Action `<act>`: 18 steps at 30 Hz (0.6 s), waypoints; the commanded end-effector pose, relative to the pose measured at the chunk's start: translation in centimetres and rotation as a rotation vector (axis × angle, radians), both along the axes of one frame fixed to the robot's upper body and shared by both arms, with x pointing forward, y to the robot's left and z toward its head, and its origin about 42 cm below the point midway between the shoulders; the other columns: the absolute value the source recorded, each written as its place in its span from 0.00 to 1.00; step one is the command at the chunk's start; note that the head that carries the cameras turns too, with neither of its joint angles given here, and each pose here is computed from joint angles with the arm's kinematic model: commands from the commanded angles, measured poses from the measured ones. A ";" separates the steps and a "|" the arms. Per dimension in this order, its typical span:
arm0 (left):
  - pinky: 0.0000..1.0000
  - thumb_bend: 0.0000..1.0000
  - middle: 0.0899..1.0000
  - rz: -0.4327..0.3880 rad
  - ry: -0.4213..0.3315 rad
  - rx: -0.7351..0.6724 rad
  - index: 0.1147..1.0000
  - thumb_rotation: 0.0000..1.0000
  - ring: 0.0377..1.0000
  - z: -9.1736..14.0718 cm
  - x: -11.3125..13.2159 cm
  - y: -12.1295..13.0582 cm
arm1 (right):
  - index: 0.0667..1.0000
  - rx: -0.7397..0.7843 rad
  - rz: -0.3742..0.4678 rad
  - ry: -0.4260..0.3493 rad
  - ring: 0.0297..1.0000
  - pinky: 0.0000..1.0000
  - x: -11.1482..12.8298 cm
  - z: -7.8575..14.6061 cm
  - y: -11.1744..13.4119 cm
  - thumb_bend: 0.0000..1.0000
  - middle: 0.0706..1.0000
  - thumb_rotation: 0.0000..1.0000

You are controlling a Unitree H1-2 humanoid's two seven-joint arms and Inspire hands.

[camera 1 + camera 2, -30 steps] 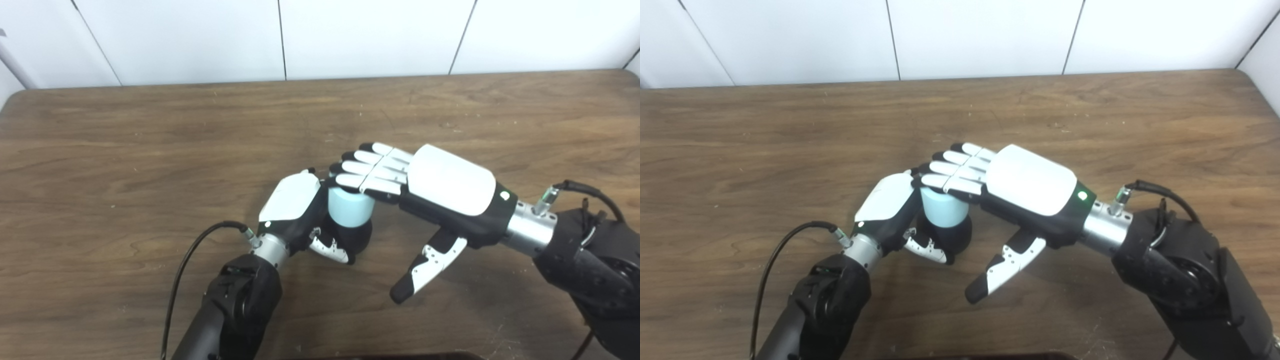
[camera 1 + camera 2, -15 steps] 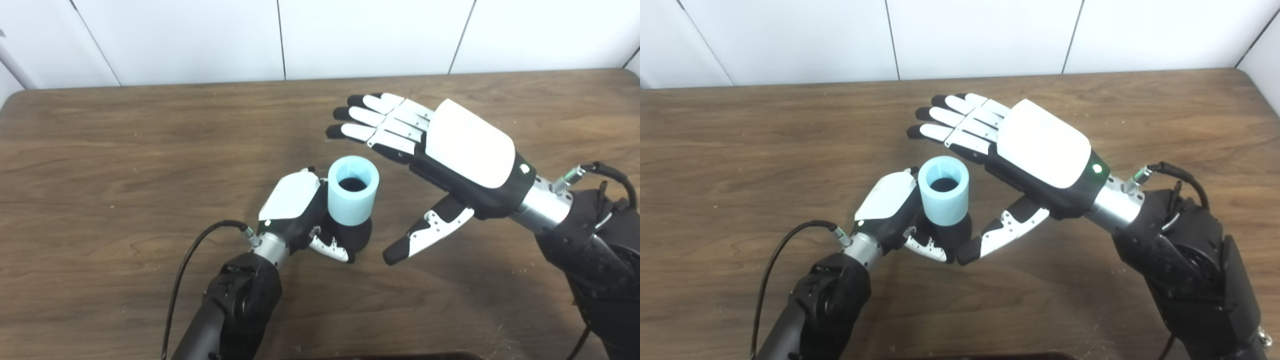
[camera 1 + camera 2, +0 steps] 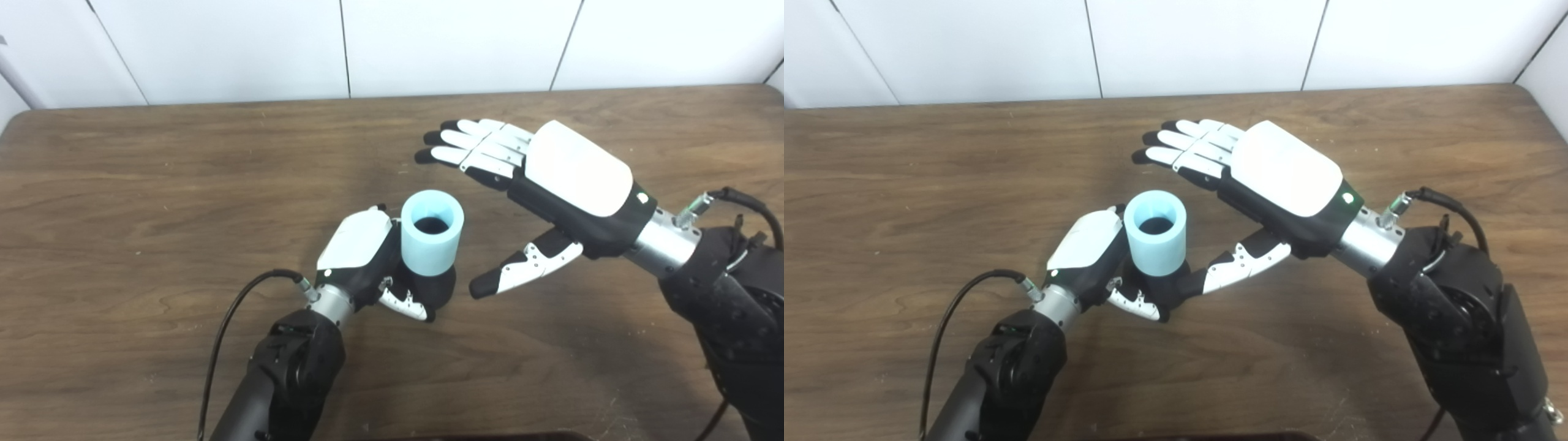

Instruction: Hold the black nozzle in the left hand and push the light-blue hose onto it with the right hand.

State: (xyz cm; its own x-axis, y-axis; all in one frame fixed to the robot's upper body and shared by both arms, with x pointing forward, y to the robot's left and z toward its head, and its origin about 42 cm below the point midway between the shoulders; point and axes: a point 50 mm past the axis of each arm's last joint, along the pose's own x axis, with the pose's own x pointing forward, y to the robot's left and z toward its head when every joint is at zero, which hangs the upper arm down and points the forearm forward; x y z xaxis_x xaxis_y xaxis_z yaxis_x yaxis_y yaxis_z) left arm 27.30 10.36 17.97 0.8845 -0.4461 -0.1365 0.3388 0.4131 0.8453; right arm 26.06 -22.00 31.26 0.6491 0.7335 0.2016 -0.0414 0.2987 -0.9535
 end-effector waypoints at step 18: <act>1.00 0.91 0.99 -0.023 -0.216 -0.010 0.92 0.21 0.98 0.7 0.7 0.8 | 0.93 0.039 -0.040 0.011 0.98 0.92 -0.1 0.1 -0.8 0.52 0.95 0.90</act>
State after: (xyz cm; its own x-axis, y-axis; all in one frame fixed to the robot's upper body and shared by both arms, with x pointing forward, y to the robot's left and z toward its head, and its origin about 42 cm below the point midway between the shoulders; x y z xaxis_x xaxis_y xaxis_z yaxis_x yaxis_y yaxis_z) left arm 27.47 11.03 17.40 0.8849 -0.4658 0.0004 0.2166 0.4121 0.8850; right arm 26.02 -22.63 30.15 0.6886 0.7060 0.1656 -0.0926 0.3122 -0.9455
